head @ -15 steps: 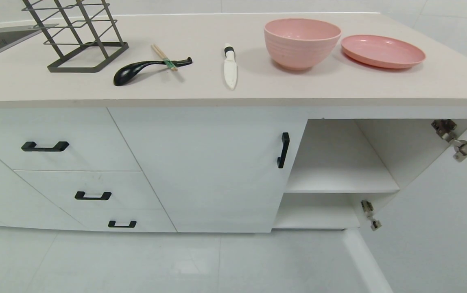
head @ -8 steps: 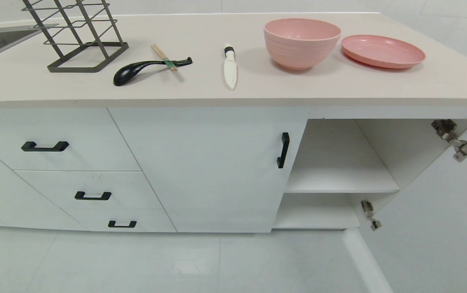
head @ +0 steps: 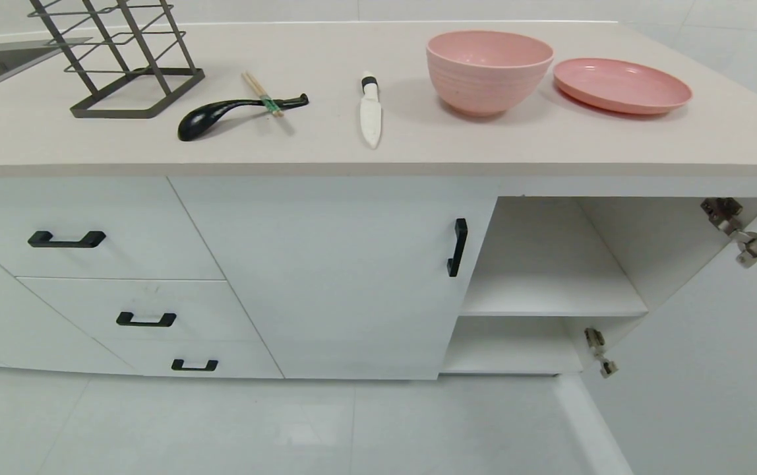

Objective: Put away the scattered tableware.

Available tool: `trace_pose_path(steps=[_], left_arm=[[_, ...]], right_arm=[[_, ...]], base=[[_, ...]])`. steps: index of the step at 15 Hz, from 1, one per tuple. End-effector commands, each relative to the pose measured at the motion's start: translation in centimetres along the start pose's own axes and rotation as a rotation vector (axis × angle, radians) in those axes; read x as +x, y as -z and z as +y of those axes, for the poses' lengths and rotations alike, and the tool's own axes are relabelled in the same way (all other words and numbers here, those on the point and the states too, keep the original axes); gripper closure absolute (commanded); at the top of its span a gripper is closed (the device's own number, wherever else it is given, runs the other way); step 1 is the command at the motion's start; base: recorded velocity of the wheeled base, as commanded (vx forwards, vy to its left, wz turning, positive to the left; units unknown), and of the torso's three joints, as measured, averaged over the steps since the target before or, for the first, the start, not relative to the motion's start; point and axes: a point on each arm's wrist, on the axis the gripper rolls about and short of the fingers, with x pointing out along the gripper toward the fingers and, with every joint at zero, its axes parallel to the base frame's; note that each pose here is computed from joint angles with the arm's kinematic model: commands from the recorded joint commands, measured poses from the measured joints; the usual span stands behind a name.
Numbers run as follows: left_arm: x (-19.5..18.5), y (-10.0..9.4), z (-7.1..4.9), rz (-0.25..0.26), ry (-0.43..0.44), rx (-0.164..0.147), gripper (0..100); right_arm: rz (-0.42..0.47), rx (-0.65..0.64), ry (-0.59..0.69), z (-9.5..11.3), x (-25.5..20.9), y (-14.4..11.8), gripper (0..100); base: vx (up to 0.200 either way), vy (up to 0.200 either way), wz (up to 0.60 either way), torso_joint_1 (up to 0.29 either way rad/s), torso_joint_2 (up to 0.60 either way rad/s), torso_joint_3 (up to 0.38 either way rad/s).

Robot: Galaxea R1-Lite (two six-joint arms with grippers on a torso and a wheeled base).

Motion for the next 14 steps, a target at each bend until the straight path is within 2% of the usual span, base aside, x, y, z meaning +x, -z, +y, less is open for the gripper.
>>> trace_pose_path(steps=[1, 4, 13, 14], left_arm=[[0.03, 0.0, 0.0, 0.004, -0.002, 0.0, 0], [0.03, 0.0, -0.01, 0.004, 0.0, 0.0, 0], [0.03, -0.04, -0.01, 0.001, 0.002, 0.0, 0], [0.03, -0.02, -0.01, 0.002, 0.003, 0.0, 0]], right_arm=[[0.003, 0.0, -0.001, 0.0, 0.03, -0.01, 0], [0.003, 0.0, -0.001, 0.0, 0.03, -0.01, 0], [0.003, 0.0, -0.001, 0.0, 0.03, -0.01, 0], [0.003, 0.0, 0.0, -0.01, 0.03, -0.01, 0]], base=[[0.0, 0.0, 0.0, 0.0, 0.0, 0.0], [0.0, 0.0, -0.6, -0.001, 0.0, 0.004], [0.0, 0.0, 0.0, 0.0, 0.0, 0.0], [0.0, 0.0, -0.6, 0.002, 0.0, -0.007]])
